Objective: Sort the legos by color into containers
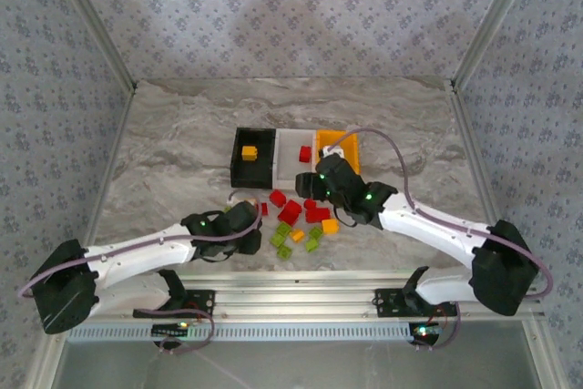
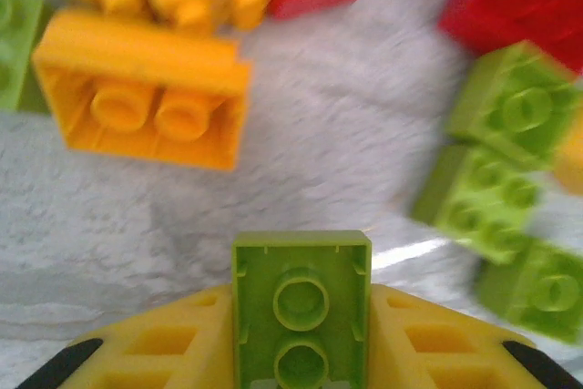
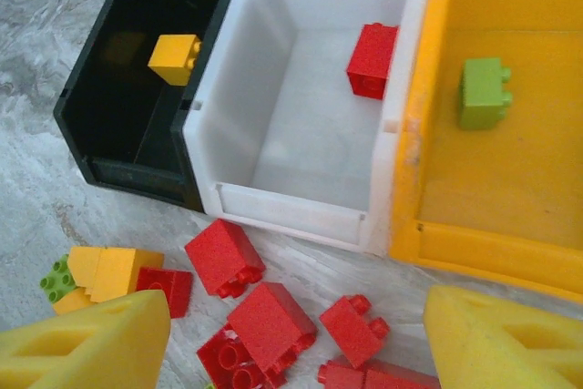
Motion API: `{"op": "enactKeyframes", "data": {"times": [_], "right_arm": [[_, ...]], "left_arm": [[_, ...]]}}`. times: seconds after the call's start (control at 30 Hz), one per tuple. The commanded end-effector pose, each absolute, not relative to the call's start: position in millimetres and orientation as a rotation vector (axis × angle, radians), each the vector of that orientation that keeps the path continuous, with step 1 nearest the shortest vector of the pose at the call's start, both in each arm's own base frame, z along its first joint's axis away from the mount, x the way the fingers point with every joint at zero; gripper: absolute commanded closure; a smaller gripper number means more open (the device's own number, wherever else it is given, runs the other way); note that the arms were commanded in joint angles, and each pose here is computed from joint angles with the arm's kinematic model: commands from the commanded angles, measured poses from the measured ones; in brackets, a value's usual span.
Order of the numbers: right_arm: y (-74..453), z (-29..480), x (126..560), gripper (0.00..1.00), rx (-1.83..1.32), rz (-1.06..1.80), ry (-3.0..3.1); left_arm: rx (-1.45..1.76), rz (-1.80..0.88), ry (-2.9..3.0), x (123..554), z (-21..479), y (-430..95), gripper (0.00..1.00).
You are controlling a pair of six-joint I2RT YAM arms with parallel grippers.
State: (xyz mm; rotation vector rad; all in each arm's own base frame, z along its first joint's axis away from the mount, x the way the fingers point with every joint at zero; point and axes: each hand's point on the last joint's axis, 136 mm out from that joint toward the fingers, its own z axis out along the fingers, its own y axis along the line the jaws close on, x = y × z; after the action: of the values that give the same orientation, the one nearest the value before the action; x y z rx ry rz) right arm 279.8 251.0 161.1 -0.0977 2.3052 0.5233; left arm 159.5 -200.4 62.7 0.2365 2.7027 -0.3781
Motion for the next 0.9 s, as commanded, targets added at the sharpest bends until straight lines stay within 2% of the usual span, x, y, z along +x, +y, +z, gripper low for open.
{"op": "enactKeyframes", "data": {"times": [0.0,0.17,0.3,0.43,0.63,0.73,0.87], "right_arm": [[225,163,275,0.24,-0.002,0.479,2.293],[191,155,259,0.24,0.089,0.453,2.298],[170,146,245,0.24,0.138,0.423,2.314],[152,137,233,0.24,0.176,0.394,2.335],[141,128,224,0.24,0.208,0.385,2.348],[141,126,222,0.24,0.209,0.385,2.357],[143,125,221,0.23,0.195,0.392,2.363]], "left_arm": [[0.302,-0.457,2.622,173,103,-226,0.65],[0.422,-0.498,2.469,223,159,-293,0.65],[0.472,-0.518,2.414,270,180,-343,0.66],[0.502,-0.528,2.381,313,188,-385,0.66],[0.495,-0.555,2.419,358,171,-424,0.66],[0.499,-0.543,2.439,370,162,-437,0.62],[0.477,-0.561,2.437,381,164,-448,0.46]]}}
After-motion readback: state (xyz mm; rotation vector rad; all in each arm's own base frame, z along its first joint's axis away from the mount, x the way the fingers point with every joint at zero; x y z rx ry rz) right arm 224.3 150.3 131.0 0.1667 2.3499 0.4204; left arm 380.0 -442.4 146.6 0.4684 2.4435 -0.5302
